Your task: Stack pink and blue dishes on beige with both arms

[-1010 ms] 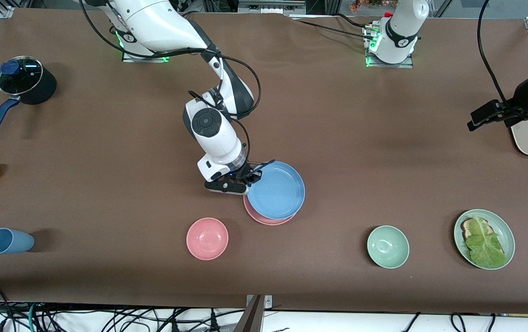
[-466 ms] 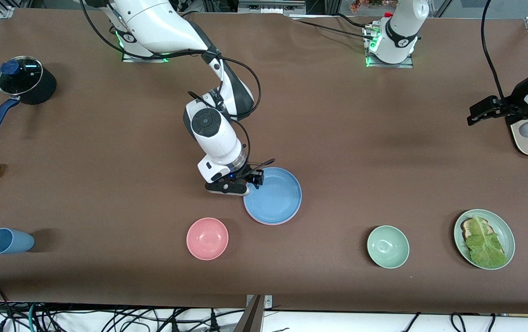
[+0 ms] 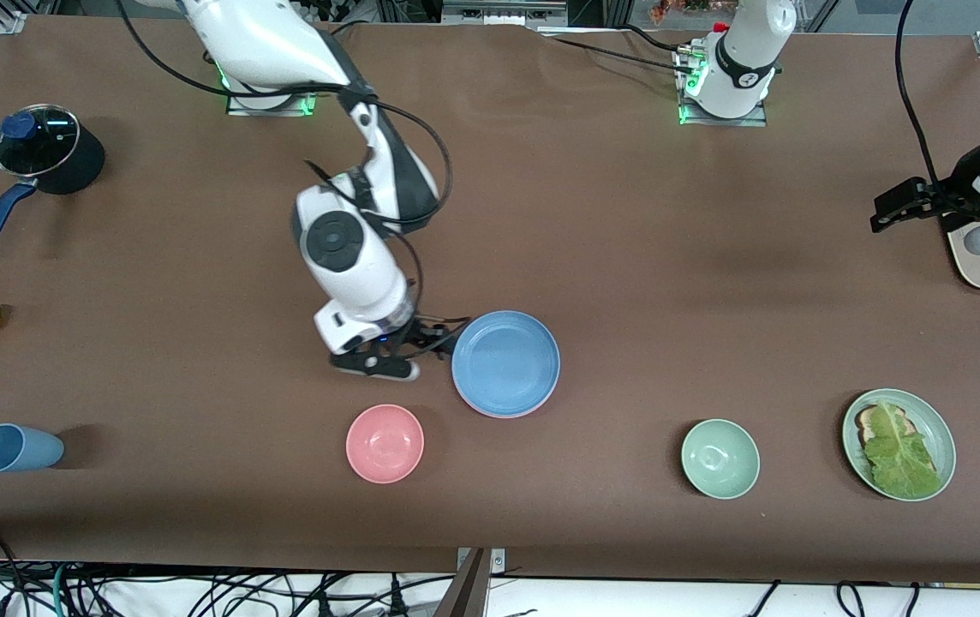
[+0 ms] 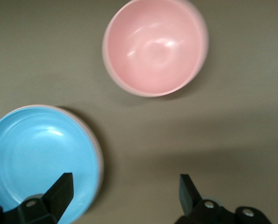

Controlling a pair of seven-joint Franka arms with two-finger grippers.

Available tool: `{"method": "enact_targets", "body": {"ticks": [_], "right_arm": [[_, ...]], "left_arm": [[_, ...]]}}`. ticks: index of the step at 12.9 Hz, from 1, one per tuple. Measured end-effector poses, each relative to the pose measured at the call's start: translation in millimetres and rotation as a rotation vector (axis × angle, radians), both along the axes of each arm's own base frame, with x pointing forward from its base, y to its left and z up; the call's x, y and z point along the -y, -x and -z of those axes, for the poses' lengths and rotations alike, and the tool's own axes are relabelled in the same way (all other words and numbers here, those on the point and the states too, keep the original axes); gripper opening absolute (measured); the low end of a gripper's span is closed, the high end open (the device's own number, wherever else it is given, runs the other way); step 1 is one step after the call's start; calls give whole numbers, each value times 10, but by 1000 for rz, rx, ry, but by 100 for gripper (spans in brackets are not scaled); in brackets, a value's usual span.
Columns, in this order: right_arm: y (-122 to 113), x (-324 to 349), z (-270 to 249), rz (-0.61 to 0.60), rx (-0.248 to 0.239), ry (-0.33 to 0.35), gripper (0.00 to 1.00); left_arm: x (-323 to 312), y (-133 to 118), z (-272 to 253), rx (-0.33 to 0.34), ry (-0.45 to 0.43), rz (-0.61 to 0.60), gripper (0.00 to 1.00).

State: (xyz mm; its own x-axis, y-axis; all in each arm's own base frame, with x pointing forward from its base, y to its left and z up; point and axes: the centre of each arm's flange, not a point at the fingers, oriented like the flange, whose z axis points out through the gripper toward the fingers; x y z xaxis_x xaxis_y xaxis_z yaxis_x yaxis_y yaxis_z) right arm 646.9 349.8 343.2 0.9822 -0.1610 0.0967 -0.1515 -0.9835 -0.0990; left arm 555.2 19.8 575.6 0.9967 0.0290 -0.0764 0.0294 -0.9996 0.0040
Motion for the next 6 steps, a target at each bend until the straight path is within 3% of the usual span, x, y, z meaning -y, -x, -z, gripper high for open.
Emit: {"method": "enact_targets", "body": {"ticks": [3,6], "right_arm": [[-85,638,-639,-16,-41,42,100],[14,1224,-1253,-43,-111,60,100]], "left_arm": [[-1,0,-7,1,0,0,100],[-1,-1,-12,2,0,0,100]]}}
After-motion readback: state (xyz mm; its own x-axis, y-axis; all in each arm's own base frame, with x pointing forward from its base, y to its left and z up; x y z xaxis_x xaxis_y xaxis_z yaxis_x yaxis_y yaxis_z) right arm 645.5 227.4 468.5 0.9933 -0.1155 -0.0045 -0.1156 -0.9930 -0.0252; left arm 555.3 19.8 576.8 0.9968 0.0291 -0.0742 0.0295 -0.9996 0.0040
